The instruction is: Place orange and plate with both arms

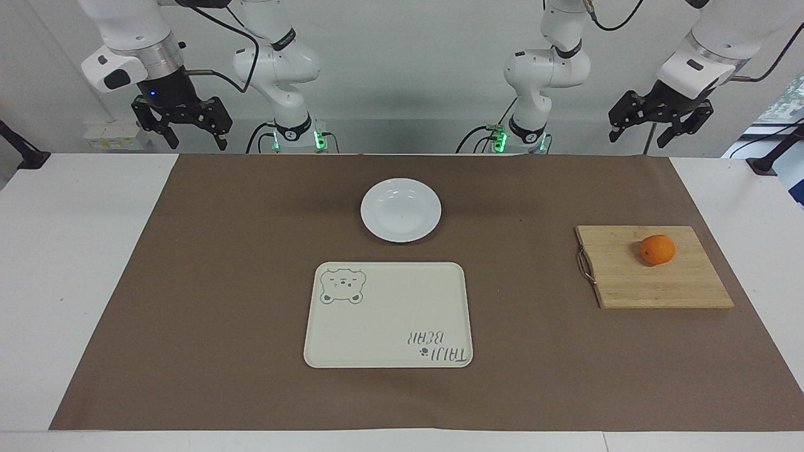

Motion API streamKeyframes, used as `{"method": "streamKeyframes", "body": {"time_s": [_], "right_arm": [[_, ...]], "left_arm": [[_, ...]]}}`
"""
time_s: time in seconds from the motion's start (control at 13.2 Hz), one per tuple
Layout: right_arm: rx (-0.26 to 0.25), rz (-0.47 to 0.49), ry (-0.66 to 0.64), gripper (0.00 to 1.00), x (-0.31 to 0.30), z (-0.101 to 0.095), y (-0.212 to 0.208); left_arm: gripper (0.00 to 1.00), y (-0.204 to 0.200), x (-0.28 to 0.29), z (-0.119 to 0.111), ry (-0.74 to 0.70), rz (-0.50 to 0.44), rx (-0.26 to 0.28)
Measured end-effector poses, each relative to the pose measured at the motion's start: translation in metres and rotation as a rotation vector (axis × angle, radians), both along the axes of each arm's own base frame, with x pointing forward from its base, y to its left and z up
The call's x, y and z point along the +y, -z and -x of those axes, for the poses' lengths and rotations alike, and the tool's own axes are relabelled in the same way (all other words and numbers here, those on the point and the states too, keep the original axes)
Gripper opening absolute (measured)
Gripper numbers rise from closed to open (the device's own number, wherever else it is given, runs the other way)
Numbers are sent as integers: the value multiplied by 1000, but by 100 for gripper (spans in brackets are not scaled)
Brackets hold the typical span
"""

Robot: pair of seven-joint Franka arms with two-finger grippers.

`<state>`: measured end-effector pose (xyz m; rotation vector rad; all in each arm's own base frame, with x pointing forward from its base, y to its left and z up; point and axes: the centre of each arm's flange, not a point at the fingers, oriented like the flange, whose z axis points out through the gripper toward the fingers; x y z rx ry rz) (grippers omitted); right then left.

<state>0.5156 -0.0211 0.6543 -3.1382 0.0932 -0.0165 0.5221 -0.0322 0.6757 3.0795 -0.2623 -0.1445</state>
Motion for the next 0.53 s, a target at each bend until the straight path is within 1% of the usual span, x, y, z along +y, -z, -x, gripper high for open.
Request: {"method": "streamKeyframes", "body": {"time_s": [0.53], "right_arm": [[0, 0, 0, 100, 0, 0, 0]], "left_arm": [[100, -1, 11, -1, -20, -16, -9]]}}
